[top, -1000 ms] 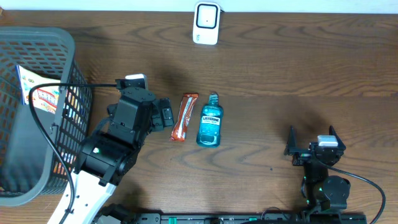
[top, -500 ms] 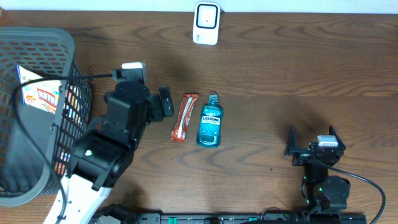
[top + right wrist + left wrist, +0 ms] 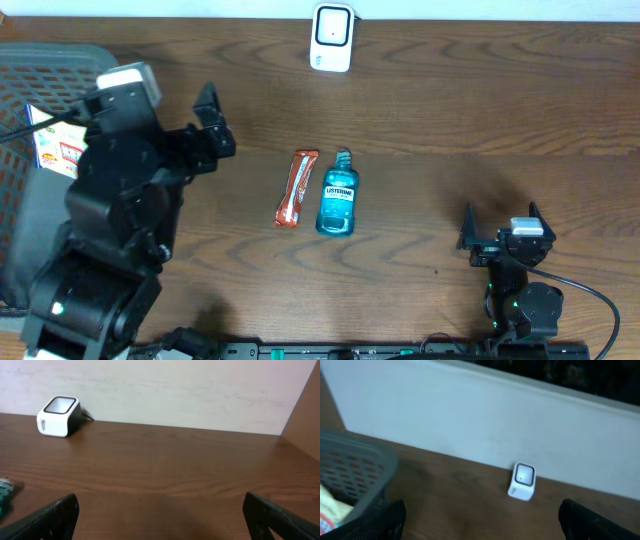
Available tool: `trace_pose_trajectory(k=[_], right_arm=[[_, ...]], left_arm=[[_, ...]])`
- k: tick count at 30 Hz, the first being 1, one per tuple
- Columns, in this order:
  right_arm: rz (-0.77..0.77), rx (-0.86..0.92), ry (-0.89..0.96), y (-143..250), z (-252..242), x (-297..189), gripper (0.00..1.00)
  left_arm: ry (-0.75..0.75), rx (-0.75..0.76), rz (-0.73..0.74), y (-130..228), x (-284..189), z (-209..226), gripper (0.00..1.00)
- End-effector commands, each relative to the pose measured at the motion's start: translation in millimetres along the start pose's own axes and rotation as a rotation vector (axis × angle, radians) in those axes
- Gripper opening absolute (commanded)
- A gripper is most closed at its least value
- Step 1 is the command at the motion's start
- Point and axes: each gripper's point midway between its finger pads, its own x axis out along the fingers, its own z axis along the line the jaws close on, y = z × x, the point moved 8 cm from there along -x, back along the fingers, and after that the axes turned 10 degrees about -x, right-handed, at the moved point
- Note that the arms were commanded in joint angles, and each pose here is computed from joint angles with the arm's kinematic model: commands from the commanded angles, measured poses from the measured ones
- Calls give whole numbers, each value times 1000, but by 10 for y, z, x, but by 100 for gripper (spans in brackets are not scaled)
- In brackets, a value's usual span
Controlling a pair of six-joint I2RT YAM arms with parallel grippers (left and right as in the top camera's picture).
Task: Scan the item barcode
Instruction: 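Reach the left gripper into the basket and grasp the orange snack packet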
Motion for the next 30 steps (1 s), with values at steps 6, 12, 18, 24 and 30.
trace_pose_trajectory(k=[6, 12, 18, 24, 30], right_arm=[[-2, -13, -4, 2, 6, -2, 99], [-1, -12, -4, 2, 6, -2, 99], [-2, -13, -4, 2, 6, -2, 99], [-2, -12, -4, 2, 6, -2, 99], [-1, -12, -4, 2, 6, -2, 99]], left_arm=[[-7, -28, -153, -311, -195, 89, 98], [-163, -5, -241, -425, -207, 265, 98], [-510, -38, -389, -563, -321, 627, 98], [-787, -174, -467, -586, -306, 1054, 98], [-972, -311, -312, -377, 72, 1616, 98]])
